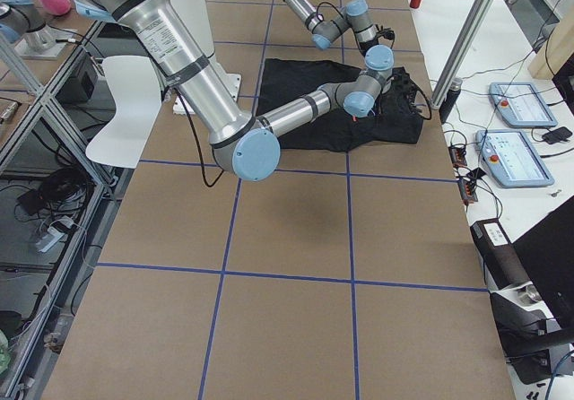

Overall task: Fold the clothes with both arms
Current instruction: 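Grasp and fold the sleeve inward toward the collar with the left gripper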

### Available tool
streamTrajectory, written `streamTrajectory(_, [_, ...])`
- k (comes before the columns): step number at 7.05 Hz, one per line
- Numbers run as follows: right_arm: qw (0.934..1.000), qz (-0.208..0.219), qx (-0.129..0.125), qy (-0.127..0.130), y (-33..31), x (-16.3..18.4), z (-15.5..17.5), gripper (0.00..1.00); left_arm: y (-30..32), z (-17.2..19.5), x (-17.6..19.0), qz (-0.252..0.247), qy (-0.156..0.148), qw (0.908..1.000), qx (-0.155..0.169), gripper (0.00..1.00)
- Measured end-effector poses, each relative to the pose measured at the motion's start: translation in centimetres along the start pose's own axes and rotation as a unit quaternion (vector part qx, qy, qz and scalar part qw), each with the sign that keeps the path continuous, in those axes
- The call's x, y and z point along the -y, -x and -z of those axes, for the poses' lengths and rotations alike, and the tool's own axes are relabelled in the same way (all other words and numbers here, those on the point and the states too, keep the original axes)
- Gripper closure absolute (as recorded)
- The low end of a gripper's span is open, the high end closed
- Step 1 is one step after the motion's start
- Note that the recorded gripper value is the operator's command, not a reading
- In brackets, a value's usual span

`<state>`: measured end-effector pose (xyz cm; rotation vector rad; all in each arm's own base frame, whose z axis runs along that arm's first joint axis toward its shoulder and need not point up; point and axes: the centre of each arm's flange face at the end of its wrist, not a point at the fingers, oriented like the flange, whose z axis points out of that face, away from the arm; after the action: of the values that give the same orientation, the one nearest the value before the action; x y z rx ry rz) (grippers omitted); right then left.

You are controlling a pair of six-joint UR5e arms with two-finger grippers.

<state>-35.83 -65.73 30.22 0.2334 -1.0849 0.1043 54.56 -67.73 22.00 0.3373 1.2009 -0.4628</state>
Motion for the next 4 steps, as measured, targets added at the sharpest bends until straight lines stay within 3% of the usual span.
streamTrajectory(1, [1.0,-0.001,-0.001,0.001,-0.08,-0.07,-0.1,0.0,-0.23,0.09,0.08,0.0,-0.003,1.0,-0.002,1.0])
streamTrajectory(2, [1.0,-0.001,-0.001,0.001,-0.12,-0.11,-0.15,0.0,-0.3,0.08,0.16,-0.001,-0.008,1.0,-0.003,0.58])
streamTrajectory(3, [1.0,-0.001,-0.001,0.001,-0.14,-0.13,-0.17,0.0,-0.13,-0.03,0.22,-0.002,-0.01,0.9999,-0.004,0.01])
streamTrajectory(4, [1.0,-0.002,-0.001,0.001,-0.16,-0.16,-0.24,0.0,0.08,-0.16,0.27,-0.003,-0.01,0.9999,-0.005,0.01])
